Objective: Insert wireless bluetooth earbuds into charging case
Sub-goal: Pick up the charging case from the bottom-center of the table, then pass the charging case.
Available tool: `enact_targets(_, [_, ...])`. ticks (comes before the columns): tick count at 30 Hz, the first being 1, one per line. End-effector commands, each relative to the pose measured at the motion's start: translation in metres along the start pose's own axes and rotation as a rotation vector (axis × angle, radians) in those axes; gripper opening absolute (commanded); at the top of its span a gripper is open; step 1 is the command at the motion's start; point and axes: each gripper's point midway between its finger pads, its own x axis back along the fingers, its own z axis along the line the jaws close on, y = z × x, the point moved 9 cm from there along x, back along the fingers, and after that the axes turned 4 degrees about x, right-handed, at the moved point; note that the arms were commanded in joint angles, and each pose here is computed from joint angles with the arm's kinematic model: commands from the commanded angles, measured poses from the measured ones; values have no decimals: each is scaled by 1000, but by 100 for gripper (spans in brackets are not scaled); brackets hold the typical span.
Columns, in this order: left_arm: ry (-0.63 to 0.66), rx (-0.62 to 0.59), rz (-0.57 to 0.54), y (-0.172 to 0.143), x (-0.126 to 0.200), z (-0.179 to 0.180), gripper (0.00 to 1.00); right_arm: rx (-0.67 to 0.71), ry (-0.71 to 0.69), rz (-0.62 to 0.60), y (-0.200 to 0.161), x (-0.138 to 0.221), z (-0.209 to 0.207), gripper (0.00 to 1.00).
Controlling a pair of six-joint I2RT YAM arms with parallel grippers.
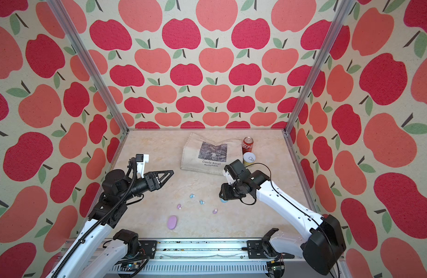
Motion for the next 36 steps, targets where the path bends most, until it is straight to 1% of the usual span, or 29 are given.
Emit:
enact_targets(1, [-35, -160, -58, 0, -8, -12, 95, -121, 220, -137, 21, 22, 21, 26])
enact_targets(4, [-25, -264, -71, -6, -17, -21, 94, -186, 343, -237, 35, 32, 28, 25])
enact_targets(9, [-44, -445, -37, -28, -33, -41, 92, -250, 492, -387, 52, 44, 39, 24])
enact_targets(13, [-68, -524, -45, -42, -43, -48, 91, -266, 591, -448, 62, 48, 46, 24])
enact_targets(18, [-79, -547, -115, -52, -53, -50, 89, -227, 649, -435, 68, 48, 61, 24])
enact_targets(23, [-75, -562, -109, -55, -71, -51, 87, -187, 707, -385, 70, 42, 74, 24])
enact_targets(25, [-57, -577, -126, -54, -76, -52, 86, -175, 715, -375, 70, 42, 77, 24])
enact_targets(31, [1, -612, -223, -45, -79, -54, 81, -176, 727, -370, 69, 42, 78, 24])
enact_targets(36, [11, -623, -234, -43, -81, -54, 76, -190, 741, -364, 68, 40, 78, 24])
